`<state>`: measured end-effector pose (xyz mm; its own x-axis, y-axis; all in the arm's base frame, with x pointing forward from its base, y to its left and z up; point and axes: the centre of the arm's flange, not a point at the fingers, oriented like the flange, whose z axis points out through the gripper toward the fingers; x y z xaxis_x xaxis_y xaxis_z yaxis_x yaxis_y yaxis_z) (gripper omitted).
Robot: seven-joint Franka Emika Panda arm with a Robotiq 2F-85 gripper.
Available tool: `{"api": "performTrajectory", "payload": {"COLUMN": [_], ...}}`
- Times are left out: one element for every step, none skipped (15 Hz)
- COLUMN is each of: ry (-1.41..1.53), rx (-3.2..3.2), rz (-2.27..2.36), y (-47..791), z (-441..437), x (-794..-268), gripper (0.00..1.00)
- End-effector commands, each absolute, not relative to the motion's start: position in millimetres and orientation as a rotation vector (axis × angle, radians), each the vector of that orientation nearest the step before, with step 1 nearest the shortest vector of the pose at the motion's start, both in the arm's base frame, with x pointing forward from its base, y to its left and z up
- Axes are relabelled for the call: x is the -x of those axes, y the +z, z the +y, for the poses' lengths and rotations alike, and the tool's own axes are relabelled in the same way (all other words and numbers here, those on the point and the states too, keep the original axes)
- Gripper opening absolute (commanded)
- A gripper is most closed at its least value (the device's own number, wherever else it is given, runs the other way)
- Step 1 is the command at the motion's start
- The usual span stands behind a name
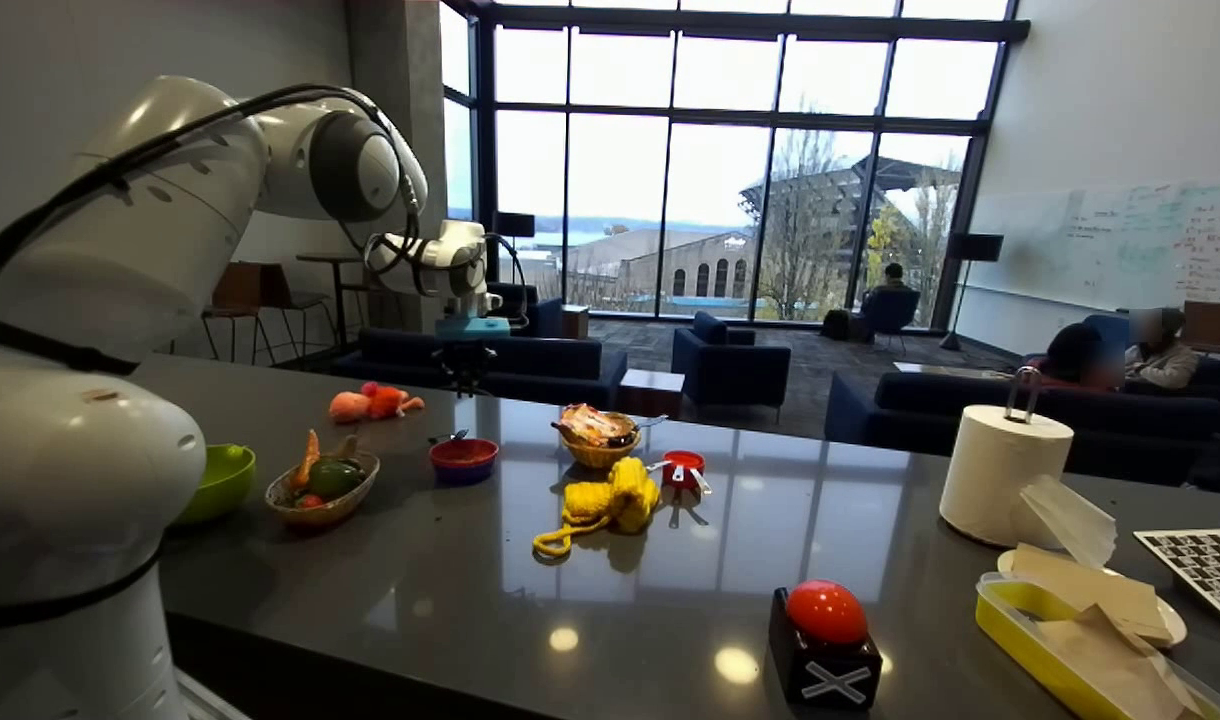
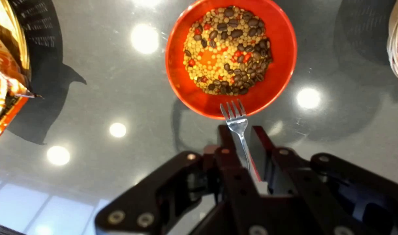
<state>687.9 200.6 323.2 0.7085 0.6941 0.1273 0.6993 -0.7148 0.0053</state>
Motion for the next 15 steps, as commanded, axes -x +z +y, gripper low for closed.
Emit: {"api": "performTrajectory", "payload": {"ry": [-0.174, -0.17, -0.179, -0.187, -0.196, -0.203, -0.207, -0.213, -0.218, -0.22, -0.221, -0.224, -0.223, -0.224, -0.228], "rx": [2.88, 2.866, 2.847, 2.829, 2.812, 2.795, 2.773, 2.752, 2.731, 2.706, 2.683, 2.656, 2.625, 2.596, 2.573], "rz": [-1.152, -1.161, -1.18, -1.213, -1.242, -1.267, -1.301, -1.332, -1.367, -1.399, -1.431, -1.47, -1.514, -1.558, -1.59], "y": [327.7, 324.6, 321.4, 317.6, 314.6, 312.1, 308.4, 306.7, 303.7, 300.3, 297.6, 294.5, 290.5, 286.4, 283.4], "z": [192.6, 194.1, 197.5, 203.7, 210.0, 216.1, 223.0, 229.9, 237.0, 242.8, 248.1, 252.9, 257.8, 262.0, 265.0], "x": [-664.3, -663.6, -663.1, -664.1, -666.1, -667.4, -670.4, -671.3, -673.7, -675.4, -676.9, -678.7, -681.6, -685.1, -688.5], "gripper": [0.51, 0.57, 0.64, 0.69, 0.77, 0.83, 0.9, 0.98, 0.99, 1.0, 1.0, 1.0, 1.0, 1.0, 1.0]}}
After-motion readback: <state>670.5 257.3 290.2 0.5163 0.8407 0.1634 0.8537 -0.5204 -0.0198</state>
